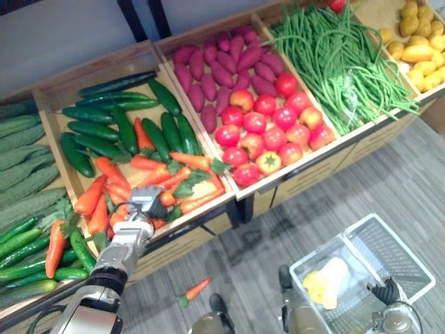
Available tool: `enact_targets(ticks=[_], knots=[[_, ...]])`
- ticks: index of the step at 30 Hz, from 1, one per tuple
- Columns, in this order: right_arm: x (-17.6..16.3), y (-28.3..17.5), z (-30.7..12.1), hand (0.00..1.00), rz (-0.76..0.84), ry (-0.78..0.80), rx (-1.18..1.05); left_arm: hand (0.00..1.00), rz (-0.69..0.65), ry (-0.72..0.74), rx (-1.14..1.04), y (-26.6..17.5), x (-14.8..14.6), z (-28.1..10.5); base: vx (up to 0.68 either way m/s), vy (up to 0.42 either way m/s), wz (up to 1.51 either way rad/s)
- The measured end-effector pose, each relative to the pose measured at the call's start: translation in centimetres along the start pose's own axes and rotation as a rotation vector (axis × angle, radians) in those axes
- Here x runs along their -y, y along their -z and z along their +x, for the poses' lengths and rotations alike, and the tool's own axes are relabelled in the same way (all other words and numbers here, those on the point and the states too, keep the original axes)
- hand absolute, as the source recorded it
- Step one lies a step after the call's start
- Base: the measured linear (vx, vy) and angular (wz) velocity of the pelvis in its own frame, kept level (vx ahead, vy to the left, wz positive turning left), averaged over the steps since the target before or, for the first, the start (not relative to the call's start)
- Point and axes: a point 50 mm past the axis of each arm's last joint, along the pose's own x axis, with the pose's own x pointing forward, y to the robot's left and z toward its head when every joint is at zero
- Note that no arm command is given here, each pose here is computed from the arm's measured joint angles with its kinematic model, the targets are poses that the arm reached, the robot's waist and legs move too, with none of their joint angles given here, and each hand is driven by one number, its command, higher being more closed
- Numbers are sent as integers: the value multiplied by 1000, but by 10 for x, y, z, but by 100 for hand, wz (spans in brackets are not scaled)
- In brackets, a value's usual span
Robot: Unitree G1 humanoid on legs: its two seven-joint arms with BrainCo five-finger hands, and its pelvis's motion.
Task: Pick vegetable in the basket
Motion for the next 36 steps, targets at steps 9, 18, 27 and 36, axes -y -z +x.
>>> enact_targets(ticks=[9,18,27,36], knots=[[-6,17,-5,100,-19,-33,-69,100,-24,-129,-93,24,-26,-6,-37,4,32],[-3,26,-8,100,-1,-22,-105,100,-36,-196,-138,37,-37,-22,27,4,12],[-4,36,-10,100,7,-39,-159,100,-48,-238,-75,31,-44,-34,-13,-1,9],[15,34,-2,100,-15,-11,-151,100,-236,-352,77,-6,-63,-57,-18,-4,-11]])
